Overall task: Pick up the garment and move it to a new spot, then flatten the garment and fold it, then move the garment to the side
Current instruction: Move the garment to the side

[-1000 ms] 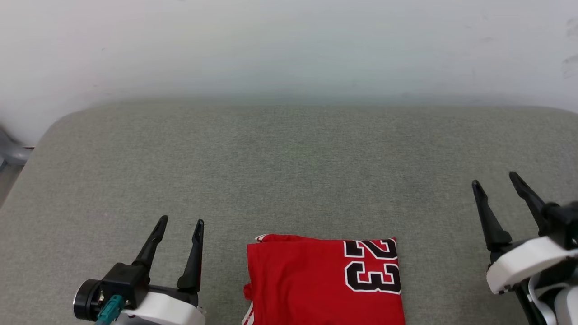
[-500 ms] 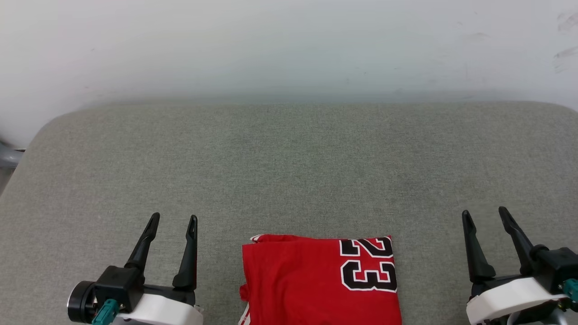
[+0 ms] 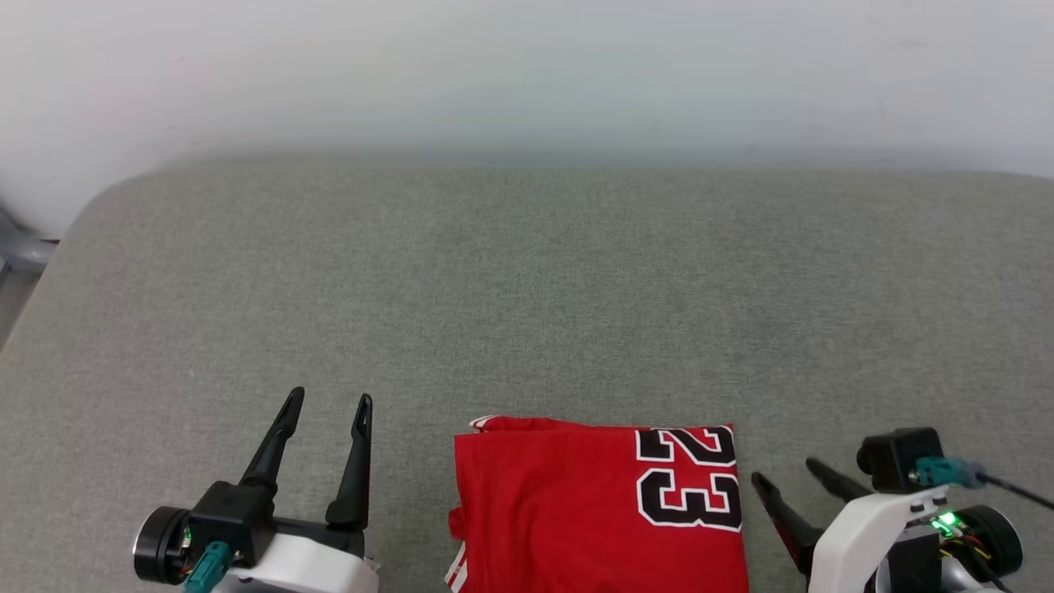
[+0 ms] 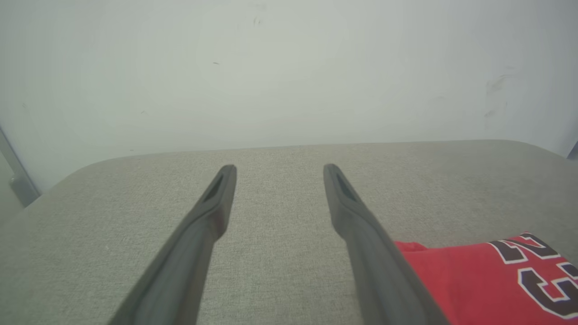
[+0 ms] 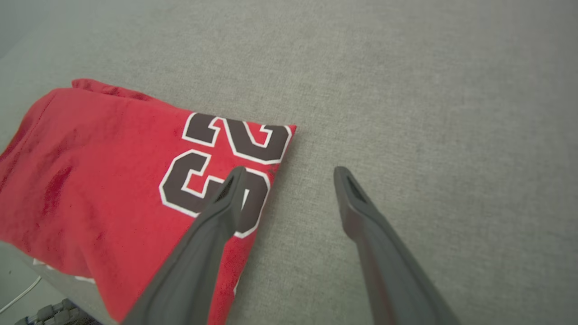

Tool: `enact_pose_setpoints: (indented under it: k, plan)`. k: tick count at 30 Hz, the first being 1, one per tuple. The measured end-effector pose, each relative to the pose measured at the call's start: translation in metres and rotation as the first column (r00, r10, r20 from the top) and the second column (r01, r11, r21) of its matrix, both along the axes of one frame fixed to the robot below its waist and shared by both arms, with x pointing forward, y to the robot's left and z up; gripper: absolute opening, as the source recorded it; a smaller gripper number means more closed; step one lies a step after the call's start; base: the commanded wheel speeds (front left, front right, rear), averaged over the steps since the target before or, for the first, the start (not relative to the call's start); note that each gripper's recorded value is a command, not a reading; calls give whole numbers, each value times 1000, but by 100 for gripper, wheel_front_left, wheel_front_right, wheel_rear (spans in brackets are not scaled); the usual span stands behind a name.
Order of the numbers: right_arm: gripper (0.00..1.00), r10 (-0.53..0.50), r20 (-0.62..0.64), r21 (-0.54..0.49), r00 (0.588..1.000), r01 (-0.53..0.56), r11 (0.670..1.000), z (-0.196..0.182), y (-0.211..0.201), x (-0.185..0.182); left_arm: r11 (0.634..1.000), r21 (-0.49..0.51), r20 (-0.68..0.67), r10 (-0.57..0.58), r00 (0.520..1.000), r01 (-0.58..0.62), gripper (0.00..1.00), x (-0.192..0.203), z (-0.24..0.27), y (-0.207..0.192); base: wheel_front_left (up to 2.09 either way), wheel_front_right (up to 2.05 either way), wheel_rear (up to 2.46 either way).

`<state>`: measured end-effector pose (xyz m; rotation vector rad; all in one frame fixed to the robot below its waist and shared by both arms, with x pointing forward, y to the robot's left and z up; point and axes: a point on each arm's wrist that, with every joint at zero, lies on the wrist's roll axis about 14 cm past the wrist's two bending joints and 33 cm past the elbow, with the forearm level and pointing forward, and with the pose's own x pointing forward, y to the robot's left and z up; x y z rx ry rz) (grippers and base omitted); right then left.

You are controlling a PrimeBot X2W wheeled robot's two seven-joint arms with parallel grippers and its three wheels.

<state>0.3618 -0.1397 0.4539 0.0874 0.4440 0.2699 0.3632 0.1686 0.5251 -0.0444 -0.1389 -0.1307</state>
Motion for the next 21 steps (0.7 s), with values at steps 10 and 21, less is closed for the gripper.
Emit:
enact_pose_setpoints:
  k: [10,21]
  plan:
    - [100,153,-453,-8,878,-175,985,-46,30,-29,1000,6,-25,24,999,-24,100,5,-8,7,0,0,0]
    - [100,196,-588,5,784,-238,971,-81,60,-24,996,20,-60,83,995,-82,100,5,-18,25,0,0,0]
